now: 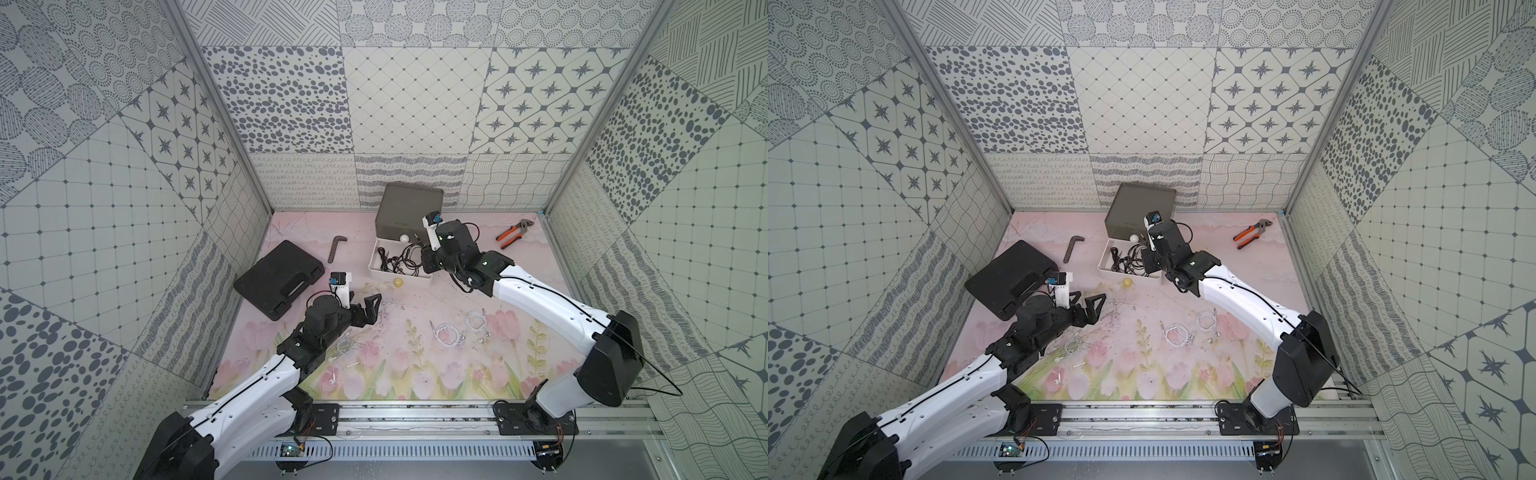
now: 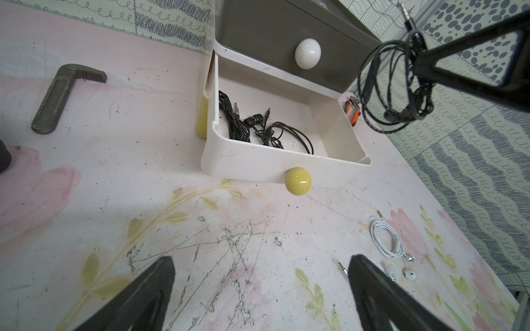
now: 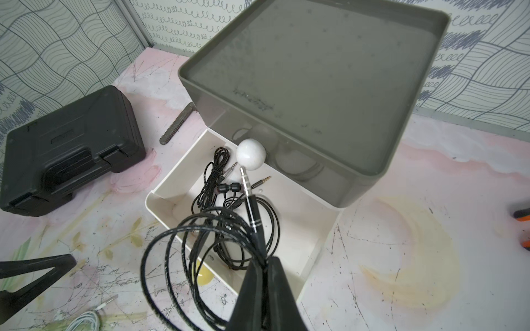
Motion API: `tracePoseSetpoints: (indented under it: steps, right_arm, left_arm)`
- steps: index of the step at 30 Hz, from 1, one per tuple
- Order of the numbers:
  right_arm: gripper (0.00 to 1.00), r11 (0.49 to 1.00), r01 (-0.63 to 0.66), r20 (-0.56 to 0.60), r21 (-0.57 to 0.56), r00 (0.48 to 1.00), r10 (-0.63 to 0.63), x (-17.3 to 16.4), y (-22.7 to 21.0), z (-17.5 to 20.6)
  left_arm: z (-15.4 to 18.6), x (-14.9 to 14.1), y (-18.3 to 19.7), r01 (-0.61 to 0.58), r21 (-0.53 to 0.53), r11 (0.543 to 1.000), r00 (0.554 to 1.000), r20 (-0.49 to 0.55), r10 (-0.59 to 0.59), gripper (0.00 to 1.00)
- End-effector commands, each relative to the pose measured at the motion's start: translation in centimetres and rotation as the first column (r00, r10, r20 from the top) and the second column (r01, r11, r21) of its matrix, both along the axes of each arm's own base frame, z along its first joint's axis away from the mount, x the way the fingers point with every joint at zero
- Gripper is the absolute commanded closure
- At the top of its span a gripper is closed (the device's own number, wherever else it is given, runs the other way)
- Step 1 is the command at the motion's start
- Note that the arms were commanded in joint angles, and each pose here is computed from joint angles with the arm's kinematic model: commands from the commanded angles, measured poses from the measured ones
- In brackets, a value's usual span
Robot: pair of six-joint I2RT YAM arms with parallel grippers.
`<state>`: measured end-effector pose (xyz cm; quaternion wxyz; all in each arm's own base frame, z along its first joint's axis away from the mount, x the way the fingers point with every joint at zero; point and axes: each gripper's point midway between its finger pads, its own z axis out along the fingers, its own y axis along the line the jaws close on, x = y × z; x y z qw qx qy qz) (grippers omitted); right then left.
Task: Place the wired earphones into the drawer by color
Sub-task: Place the wired earphones in the drawer.
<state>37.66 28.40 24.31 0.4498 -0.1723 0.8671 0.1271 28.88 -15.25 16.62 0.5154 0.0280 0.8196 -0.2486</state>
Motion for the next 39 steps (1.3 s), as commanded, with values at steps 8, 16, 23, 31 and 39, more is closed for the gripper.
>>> tracePoseSetpoints:
  steps: [8, 16, 23, 31, 39]
  right_arm:
    - [1.0, 0.999, 0.038, 0.024, -0.031, 0.999, -0.037, 2.5, 1.3, -2.8]
    - [1.0, 0.995, 0.06, -0.003, -0.075, 0.998, -0.06, 3.0, 1.1, -5.7]
    - [1.0, 0.994, 0.073, -0.034, -0.08, 0.997, -0.076, 3.3, 0.7, -7.3]
    - [0.97, 0.994, 0.08, -0.05, -0.08, 0.995, -0.084, 3.1, 0.4, -8.0]
    - [0.6, 0.996, 0.085, -0.025, -0.034, 0.996, -0.085, 2.2, -0.3, -5.7]
  left_arm:
    - [0.0, 0.3, 0.3, -0.016, 0.011, 1.0, 1.0, 0.009, 0.016, 0.01]
    - [0.1, 0.3, 0.2, -0.013, 0.01, 1.0, 1.0, 0.009, 0.012, 0.01]
    - [0.1, 0.3, 0.2, -0.013, 0.009, 1.0, 1.0, 0.011, 0.013, 0.01]
    - [0.2, 0.2, 0.0, 0.0, 0.009, 1.0, 1.0, 0.012, -0.001, 0.01]
    - [0.2, 0.0, -0.6, 0.038, 0.001, 0.999, 0.999, 0.002, -0.038, 0.01]
